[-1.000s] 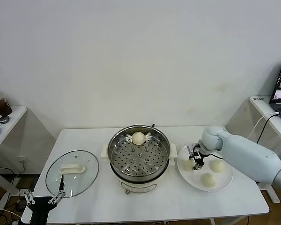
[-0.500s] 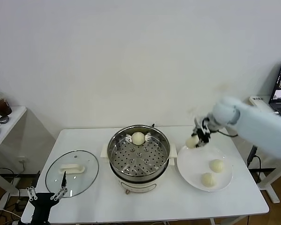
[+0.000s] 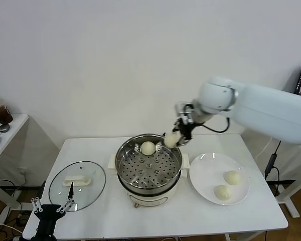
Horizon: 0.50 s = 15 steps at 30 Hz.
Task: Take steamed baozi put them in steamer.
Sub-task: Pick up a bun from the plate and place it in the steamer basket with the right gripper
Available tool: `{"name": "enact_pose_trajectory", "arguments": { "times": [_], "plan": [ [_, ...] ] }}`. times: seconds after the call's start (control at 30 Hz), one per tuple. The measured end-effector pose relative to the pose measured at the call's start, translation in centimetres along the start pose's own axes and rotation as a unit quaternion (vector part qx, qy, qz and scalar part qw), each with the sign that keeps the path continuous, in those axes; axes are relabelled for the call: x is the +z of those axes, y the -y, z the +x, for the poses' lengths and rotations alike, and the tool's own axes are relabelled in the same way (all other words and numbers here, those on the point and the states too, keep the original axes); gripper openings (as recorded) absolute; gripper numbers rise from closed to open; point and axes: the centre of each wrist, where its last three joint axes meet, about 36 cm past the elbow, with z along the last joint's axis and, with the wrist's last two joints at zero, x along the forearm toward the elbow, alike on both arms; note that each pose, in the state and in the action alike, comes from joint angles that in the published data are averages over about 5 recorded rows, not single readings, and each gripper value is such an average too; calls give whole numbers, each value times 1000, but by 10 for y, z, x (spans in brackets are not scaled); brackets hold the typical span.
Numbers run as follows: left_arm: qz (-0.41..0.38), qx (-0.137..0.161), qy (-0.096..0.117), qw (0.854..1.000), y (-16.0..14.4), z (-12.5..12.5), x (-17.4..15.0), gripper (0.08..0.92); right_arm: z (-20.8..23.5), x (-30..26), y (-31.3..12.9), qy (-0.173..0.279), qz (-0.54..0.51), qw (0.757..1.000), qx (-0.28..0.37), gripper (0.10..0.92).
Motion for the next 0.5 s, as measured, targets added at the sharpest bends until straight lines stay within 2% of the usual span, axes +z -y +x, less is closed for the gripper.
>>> {"name": "enact_pose_trajectory", "arguments": {
  "times": [0.5],
  "plan": [
    [-6, -15, 3, 1000, -4, -5, 4, 823, -101, -101, 7, -13, -1, 1000, -17, 510]
  ]
}}
